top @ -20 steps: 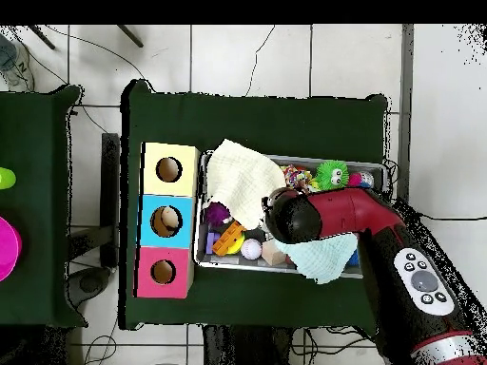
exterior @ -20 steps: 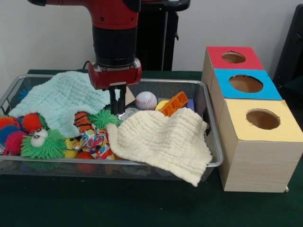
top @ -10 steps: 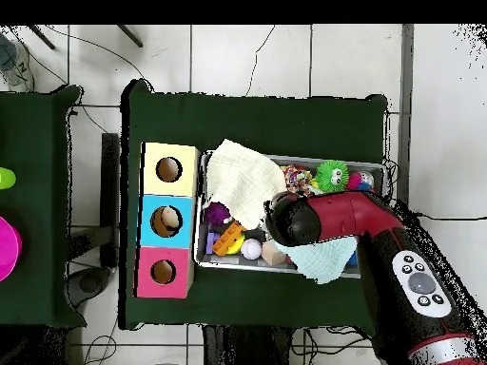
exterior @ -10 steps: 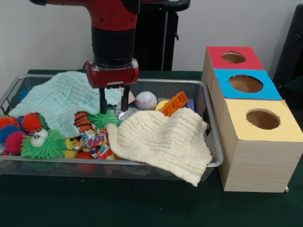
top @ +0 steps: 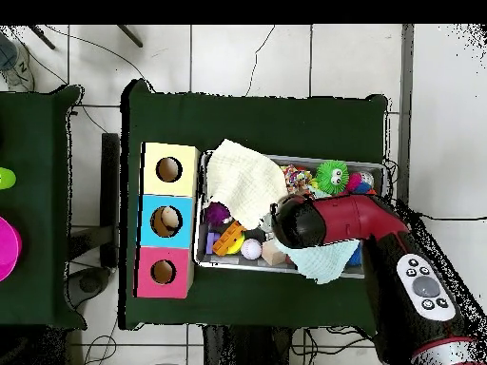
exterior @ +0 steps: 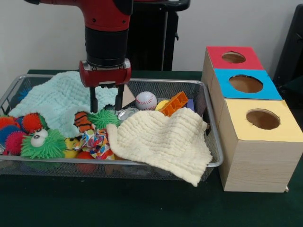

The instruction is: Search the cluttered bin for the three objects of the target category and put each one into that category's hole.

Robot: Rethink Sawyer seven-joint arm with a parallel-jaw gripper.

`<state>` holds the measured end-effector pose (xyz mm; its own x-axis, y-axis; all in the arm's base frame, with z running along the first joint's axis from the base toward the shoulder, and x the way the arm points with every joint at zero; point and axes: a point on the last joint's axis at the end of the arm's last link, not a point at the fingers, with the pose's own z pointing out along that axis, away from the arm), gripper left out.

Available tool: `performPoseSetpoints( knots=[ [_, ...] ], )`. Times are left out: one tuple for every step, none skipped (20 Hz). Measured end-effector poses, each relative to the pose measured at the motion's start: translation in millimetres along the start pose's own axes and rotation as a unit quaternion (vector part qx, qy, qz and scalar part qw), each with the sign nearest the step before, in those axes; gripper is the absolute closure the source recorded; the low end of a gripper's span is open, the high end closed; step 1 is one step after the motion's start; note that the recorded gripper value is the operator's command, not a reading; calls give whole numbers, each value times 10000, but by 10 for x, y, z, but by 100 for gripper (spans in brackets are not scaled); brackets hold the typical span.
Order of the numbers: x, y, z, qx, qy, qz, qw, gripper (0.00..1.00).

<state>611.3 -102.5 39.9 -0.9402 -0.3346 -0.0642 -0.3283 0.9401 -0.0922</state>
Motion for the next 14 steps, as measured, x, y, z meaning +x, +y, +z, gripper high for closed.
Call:
performPoseSetpoints(
  knots=[
    [2, -11, 4, 7, 3, 9, 10000, 0],
    [3, -22, 8, 13, 5, 17, 10000, 0],
    [2, -32, 14, 18, 5, 24, 10000, 0],
    [0, -42, 19, 24, 4, 29, 10000, 0],
    [-2, -59, 32, 44, 2, 19, 10000, 0],
    [-3, -76, 44, 64, 0, 9, 10000, 0],
    [-4, -86, 52, 79, -3, -2, 10000, 0],
    [-6, -102, 65, 102, -6, -22, 9999, 0],
    [-6, -116, 78, 122, -8, -38, 9999, 0],
    [-5, -124, 86, 133, -8, -49, 9999, 0],
    [-3, -131, 100, 145, -7, -63, 9999, 0],
    [-2, -138, 113, 156, -6, -77, 9998, 0],
    [1, -143, 132, 163, -3, -93, 9998, 0],
    [3, -147, 143, 168, -1, -101, 9998, 0]
  ],
)
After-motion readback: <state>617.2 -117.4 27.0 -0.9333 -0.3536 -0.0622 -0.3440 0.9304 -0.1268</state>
